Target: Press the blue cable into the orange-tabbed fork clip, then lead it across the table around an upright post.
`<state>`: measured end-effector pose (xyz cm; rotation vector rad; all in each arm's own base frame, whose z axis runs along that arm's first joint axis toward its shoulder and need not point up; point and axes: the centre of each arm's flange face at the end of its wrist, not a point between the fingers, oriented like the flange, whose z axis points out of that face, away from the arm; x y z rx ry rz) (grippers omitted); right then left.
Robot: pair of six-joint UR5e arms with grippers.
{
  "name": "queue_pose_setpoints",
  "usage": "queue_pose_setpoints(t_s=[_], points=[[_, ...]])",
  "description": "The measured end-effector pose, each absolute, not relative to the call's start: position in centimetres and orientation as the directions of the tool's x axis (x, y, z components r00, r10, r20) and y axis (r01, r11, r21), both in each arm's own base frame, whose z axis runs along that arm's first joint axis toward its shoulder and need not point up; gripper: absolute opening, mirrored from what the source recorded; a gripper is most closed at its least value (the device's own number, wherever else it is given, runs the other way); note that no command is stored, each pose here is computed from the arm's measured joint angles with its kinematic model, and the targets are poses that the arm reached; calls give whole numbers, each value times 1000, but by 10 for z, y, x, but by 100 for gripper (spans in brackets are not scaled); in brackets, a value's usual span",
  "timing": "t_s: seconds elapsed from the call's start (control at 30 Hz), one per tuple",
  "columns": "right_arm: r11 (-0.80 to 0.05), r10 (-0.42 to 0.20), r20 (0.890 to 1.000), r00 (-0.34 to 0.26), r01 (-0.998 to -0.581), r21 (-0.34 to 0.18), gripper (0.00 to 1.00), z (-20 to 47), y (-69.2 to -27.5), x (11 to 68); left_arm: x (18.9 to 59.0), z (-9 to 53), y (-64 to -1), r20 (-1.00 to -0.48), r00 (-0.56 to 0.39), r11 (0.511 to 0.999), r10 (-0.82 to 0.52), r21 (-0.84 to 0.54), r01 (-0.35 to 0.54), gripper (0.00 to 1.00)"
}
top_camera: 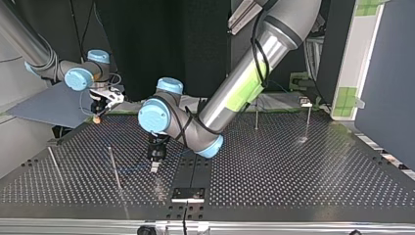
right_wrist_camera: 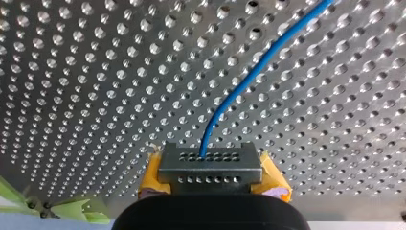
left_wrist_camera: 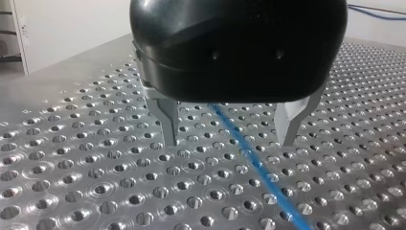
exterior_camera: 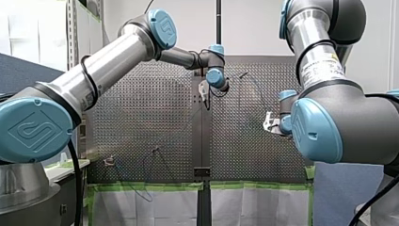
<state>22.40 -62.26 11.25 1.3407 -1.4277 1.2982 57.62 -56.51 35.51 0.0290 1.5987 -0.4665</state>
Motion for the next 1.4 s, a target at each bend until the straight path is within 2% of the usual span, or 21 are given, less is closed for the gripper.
queue_pose_setpoints(t_s=[0.43,1.13,1.4], points=[[-47,-247,959,-137,-987,-153,0,48,-623,214,577,354,-563,-961,-93,918,-259,-275,285,100],[18,-242,956,-166,-986,-166,0,-62,-630,162,572,354,-565,-964,-90,928,-249,-264,262,100],[13,-239,956,-169,-985,-171,0,-104,-625,157,572,353,-565,-965,-90,929,-248,-263,262,100]])
